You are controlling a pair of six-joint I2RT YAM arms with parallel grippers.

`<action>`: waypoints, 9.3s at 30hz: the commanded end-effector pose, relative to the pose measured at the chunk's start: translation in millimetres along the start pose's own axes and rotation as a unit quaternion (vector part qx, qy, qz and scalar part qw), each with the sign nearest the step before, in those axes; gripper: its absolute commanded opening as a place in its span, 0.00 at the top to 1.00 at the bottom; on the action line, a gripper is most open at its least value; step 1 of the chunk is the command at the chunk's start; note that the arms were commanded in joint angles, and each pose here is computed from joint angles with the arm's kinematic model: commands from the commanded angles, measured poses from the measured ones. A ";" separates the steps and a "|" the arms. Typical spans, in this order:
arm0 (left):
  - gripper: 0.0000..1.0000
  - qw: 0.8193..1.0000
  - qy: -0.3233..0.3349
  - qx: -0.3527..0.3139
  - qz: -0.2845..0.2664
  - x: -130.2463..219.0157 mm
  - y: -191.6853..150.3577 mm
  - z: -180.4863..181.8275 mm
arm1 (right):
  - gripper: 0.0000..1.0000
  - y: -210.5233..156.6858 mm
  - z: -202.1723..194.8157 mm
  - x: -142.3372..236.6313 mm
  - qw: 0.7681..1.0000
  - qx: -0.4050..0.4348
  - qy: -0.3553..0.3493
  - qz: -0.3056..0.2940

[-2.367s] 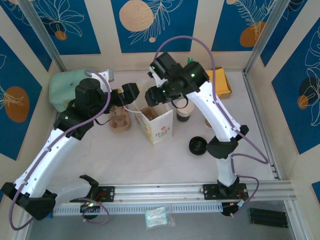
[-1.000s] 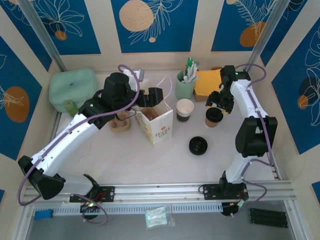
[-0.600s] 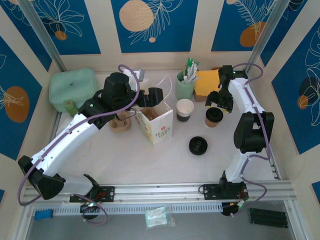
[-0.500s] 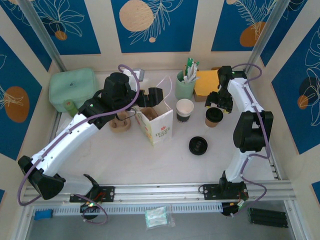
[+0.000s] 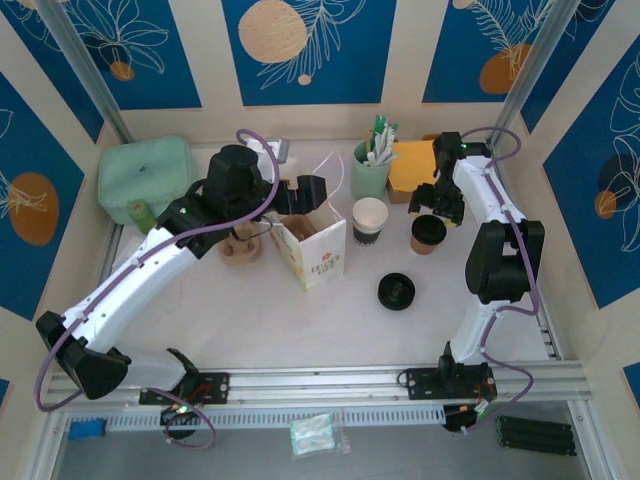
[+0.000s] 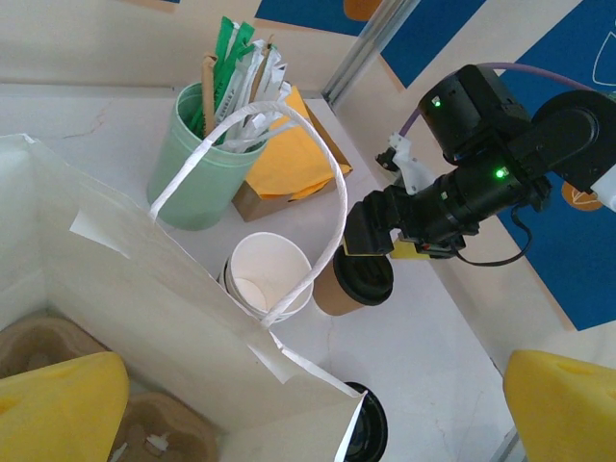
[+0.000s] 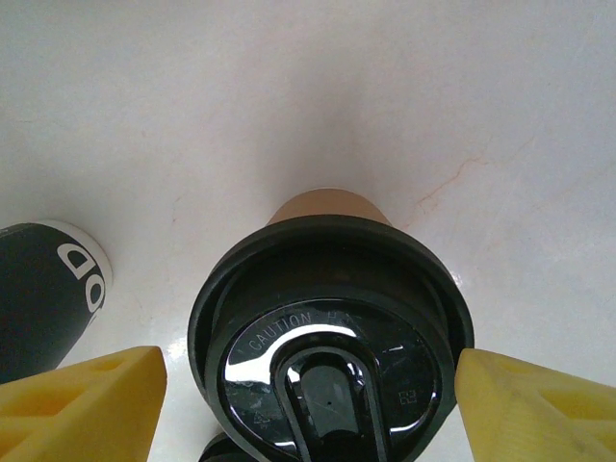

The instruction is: Pack the takeout coffee

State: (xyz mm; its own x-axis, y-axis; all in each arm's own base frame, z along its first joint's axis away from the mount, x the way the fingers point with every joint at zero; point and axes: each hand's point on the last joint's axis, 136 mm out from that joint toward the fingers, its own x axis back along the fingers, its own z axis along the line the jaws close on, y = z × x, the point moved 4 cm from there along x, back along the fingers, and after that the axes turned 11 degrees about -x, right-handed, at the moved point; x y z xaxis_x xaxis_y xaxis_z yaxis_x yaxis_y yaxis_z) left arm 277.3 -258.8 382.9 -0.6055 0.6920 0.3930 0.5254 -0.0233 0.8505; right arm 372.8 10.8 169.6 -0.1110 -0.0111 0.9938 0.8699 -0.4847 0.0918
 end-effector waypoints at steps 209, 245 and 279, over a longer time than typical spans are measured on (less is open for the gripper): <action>0.01 0.996 0.078 -0.016 -0.029 42.8 1.2 15.3 | 0.34 -284.9 51.6 58.9 0.950 0.310 0.020 0.040; 0.06 0.973 0.227 -0.032 -0.004 79.8 -40.7 82.1 | 0.34 -220.4 84.6 266.9 0.912 0.288 0.270 -0.114; 0.77 0.987 0.161 -0.026 0.012 57.7 -50.2 73.2 | 0.35 -181.5 232.4 195.4 0.916 0.315 0.217 -0.117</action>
State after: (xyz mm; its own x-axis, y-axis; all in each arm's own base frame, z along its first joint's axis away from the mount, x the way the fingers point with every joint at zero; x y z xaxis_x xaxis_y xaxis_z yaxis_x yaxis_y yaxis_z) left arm 258.8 -163.4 330.7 -0.7530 0.4011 0.5216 0.5302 -0.0995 0.8420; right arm 304.5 295.2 365.8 -0.3829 -0.4056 0.8300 0.8964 0.0540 0.4399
